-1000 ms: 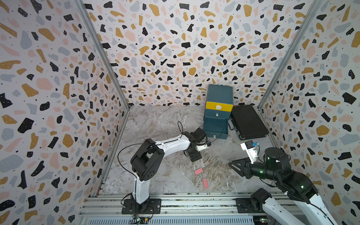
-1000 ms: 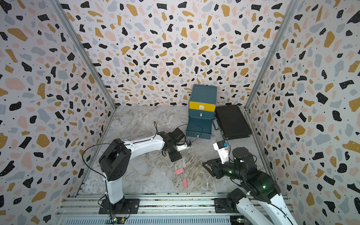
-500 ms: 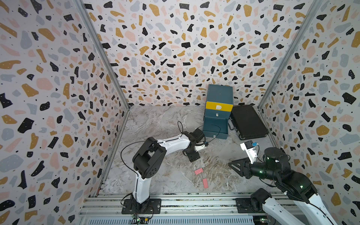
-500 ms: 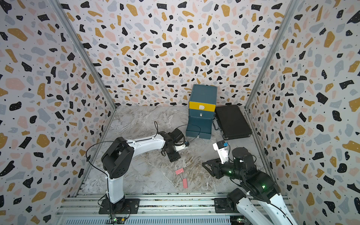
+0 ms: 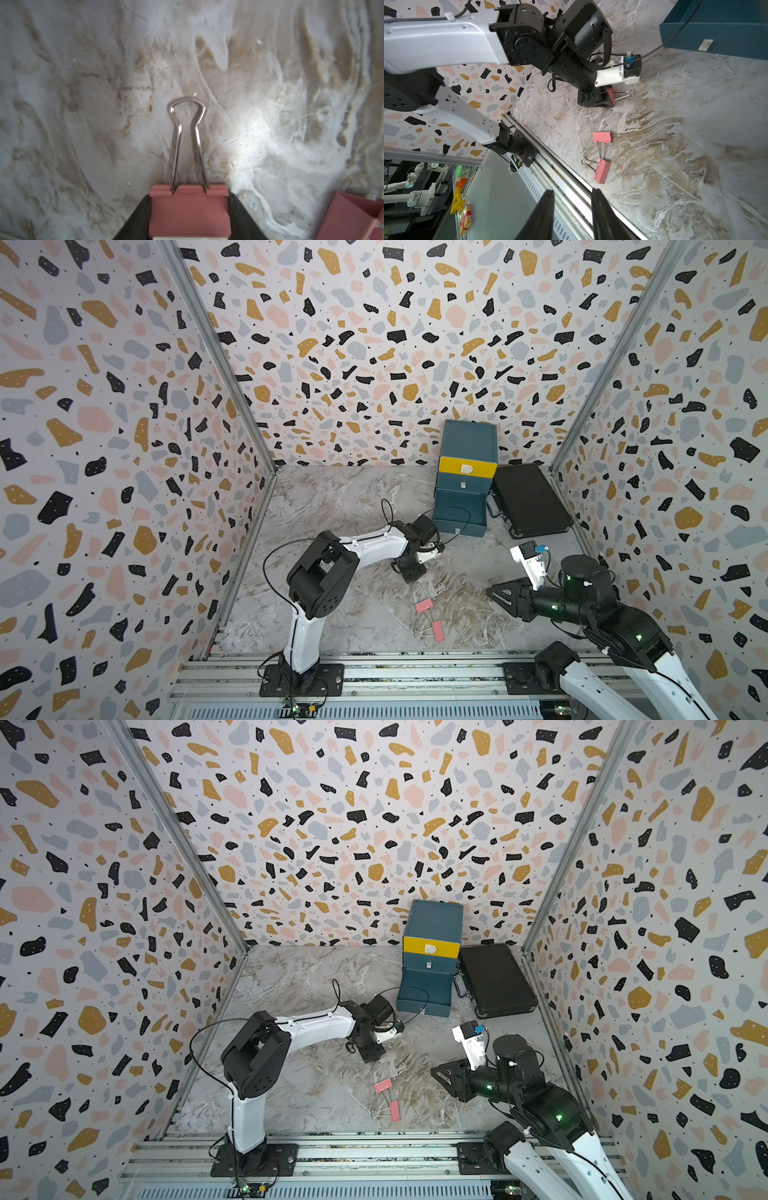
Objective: Put the binder clips in the drawer according to color
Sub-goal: Pick up the binder clip at the center of the board, then place the binder clip in the drawer.
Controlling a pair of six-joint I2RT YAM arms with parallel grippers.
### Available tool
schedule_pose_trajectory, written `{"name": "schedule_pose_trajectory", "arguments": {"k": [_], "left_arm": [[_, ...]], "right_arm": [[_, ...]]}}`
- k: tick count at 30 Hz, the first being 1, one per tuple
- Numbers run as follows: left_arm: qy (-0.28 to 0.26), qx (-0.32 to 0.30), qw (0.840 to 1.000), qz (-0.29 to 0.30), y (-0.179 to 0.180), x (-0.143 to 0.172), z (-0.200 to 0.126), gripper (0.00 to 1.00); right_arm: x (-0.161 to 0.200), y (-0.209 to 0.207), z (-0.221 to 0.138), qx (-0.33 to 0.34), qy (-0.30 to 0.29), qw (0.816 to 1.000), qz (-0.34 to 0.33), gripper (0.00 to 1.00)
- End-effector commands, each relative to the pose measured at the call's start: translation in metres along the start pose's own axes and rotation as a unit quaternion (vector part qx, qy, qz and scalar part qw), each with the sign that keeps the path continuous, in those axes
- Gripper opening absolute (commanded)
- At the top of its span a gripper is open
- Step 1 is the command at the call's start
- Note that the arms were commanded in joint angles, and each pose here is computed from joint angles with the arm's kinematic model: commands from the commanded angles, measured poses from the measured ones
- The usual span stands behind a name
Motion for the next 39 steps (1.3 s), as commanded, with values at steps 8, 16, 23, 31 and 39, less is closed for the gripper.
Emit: {"name": "schedule_pose_trajectory", "arguments": {"k": [8,16,23,31,39], "left_arm": [[-0.209,0.013,0.97,-0.126,0.027,-0.081,-0.084,0.42],[-0.27,-0.016,0.94,-0.209,0.064,-0.135,-0.096,0.43],[-0.251,-0.034,0.931,-0.262,0.099,-0.153,-0.067,0.45],[-0.229,-0.045,0.931,-0.281,0.108,-0.15,-0.043,0.78],[-0.262,-0.095,0.904,-0.324,0.102,-0.127,-0.099,0.8]], "right_arm": [[-0.041,0.002,-0.006,0.09,-0.111,0.988,-0.05,0.32],[-0.072,0.008,-0.02,0.156,-0.188,0.968,-0.054,0.31],[-0.062,0.006,-0.025,0.146,-0.19,0.97,-0.044,0.3],[-0.055,0.002,-0.021,0.137,-0.175,0.974,-0.035,0.28],[-0.046,-0.003,-0.015,0.129,-0.151,0.98,-0.028,0.29]]}}
Point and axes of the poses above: each gripper's point midway between its finger pads, its own z axis out along the fingers, its own y axis along the line the jaws close on, x = y × z, the point moved 8 cm from there along -z, back along the fingers, and after that the axes turned 11 degrees about z, right-handed, at the moved point
